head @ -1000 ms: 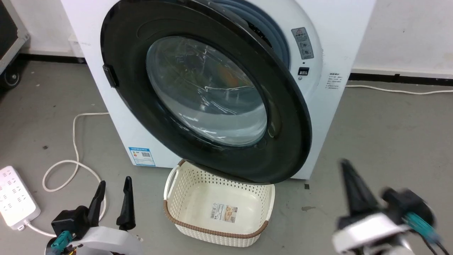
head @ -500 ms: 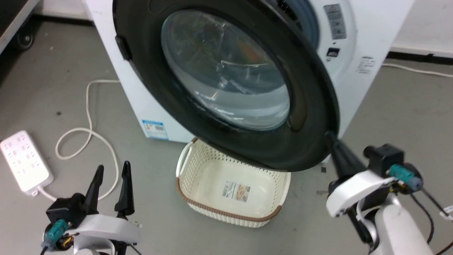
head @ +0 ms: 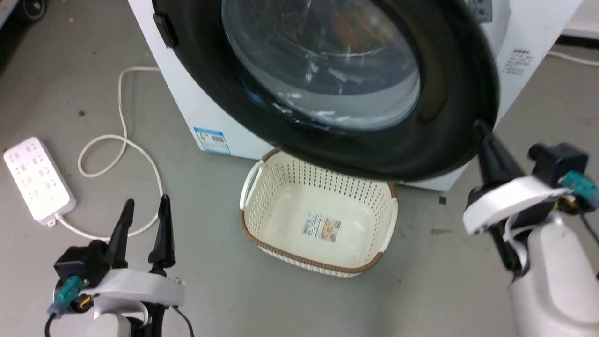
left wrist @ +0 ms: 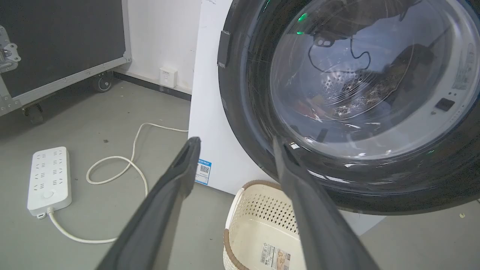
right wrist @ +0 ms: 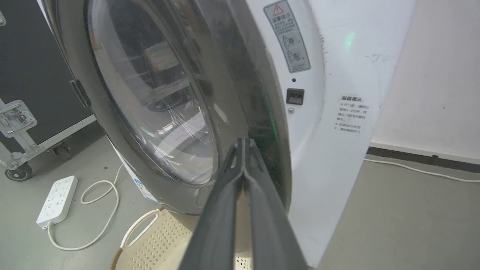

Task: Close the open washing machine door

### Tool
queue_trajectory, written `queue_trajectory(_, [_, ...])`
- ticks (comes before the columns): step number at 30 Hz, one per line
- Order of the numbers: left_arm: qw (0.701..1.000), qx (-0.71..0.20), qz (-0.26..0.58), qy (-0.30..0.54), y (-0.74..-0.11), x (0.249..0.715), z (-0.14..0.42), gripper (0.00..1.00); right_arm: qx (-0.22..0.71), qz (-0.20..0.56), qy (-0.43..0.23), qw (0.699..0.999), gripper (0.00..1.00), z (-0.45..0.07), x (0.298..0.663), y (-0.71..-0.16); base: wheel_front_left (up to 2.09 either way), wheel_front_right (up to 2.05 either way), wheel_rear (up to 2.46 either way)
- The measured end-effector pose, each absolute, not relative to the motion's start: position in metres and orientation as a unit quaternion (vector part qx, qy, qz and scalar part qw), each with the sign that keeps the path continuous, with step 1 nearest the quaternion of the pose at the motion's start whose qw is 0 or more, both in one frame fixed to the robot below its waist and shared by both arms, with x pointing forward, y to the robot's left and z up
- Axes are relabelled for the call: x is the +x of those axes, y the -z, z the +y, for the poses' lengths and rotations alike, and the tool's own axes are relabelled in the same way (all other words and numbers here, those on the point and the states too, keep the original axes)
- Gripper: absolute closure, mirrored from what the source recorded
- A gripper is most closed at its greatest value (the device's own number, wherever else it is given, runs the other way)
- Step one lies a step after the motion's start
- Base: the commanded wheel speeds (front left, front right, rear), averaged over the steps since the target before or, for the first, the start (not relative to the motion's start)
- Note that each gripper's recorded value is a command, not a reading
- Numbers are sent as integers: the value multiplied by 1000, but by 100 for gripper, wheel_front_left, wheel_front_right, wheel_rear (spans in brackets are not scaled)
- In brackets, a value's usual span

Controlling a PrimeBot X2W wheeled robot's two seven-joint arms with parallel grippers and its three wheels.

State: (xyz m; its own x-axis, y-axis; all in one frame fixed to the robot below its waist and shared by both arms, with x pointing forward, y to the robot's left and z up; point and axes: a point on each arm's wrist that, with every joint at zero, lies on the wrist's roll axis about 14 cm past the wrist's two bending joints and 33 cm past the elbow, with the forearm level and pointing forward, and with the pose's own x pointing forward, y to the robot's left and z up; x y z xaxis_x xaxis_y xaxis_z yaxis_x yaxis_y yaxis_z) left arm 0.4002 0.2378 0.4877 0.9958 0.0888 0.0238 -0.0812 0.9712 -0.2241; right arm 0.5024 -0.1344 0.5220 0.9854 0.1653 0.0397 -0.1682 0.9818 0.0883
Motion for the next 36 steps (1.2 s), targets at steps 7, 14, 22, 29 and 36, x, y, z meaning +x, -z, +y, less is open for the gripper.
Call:
queue_trajectory(7, [994,-102,-11,-38,-481,414,240,0,56,-19,-57,997,100,-147,536,-517,0,0,0])
queue_trajectory(14, [995,-95,1,-38,-469,426,243,0,60,-26,-41,997,100,-150,576,-511,0,0,0])
queue_trajectory(22, [995,-93,8,-42,-464,427,247,0,62,-33,-34,997,100,-150,594,-512,0,0,0])
queue_trajectory(29, [995,-94,12,-42,-460,428,247,0,73,-44,-17,996,100,-158,602,-518,0,0,0])
queue_trajectory(36, [995,-95,12,-40,-460,430,246,0,78,-45,-10,996,100,-163,602,-520,0,0,0])
